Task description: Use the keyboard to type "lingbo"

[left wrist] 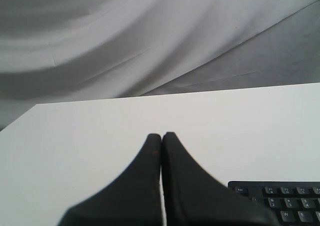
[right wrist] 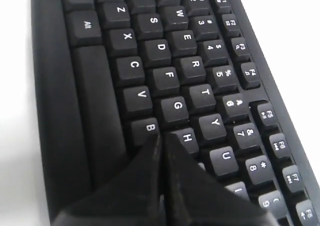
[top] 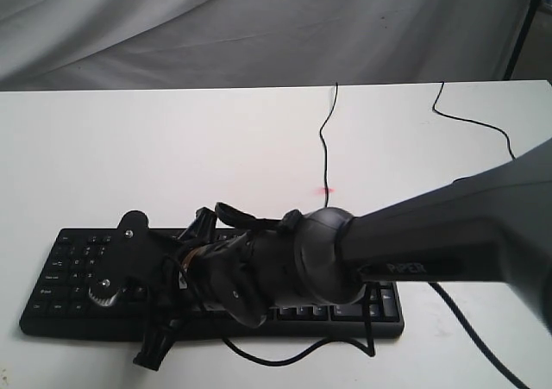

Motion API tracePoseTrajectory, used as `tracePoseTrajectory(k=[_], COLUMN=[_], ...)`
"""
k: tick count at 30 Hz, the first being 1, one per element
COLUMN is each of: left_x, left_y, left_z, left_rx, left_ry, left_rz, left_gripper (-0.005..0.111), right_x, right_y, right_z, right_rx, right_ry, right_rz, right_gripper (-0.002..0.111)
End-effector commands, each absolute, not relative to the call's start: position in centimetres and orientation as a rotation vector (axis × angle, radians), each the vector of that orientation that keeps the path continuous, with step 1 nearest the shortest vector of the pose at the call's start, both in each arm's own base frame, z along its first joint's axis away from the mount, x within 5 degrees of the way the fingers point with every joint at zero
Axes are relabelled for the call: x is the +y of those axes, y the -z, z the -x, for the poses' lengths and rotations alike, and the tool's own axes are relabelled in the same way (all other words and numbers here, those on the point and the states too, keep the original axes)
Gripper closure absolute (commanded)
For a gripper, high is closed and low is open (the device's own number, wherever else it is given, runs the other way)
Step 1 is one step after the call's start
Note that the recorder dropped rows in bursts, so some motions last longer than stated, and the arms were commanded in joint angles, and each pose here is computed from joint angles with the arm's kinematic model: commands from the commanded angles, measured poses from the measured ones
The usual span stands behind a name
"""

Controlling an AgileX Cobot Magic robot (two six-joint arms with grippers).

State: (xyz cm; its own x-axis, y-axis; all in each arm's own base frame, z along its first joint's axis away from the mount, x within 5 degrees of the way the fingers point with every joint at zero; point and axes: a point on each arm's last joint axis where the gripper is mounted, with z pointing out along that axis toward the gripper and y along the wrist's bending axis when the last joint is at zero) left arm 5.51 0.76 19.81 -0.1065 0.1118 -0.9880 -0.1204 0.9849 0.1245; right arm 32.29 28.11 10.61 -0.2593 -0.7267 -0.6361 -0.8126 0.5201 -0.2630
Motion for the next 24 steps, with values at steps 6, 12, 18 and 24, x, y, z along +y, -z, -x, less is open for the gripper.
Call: tracePoseTrajectory(k=[6, 12, 18, 24], left_x=[0.7, 0.7, 0.7, 0.7], left_y=[-19.7, -19.7, -19.7, -19.7], left_z=[-5.6, -5.6, -5.6, -5.6], left_rx=[1.670, 1.670, 1.670, 1.670], left_ry=[-0.190, -0.190, -0.190, -0.190], left_rz=[0.006, 0.006, 0.006, 0.006], left_gripper=[0.106, 0.106, 0.106, 0.106], right_x=[29.9, 30.7, 30.7, 30.2], right_y=[-13.5, -13.0, -12.4, -12.0], right_z=[-33.9, -34.9, -34.9, -35.4], right_rx=[1.976, 1.966, 1.973, 1.990], right_ry=[-0.164, -0.164, -0.157, -0.148], right_rz=[1.276, 1.274, 1.285, 1.280], right_gripper=[0.108, 0.108, 0.108, 0.108])
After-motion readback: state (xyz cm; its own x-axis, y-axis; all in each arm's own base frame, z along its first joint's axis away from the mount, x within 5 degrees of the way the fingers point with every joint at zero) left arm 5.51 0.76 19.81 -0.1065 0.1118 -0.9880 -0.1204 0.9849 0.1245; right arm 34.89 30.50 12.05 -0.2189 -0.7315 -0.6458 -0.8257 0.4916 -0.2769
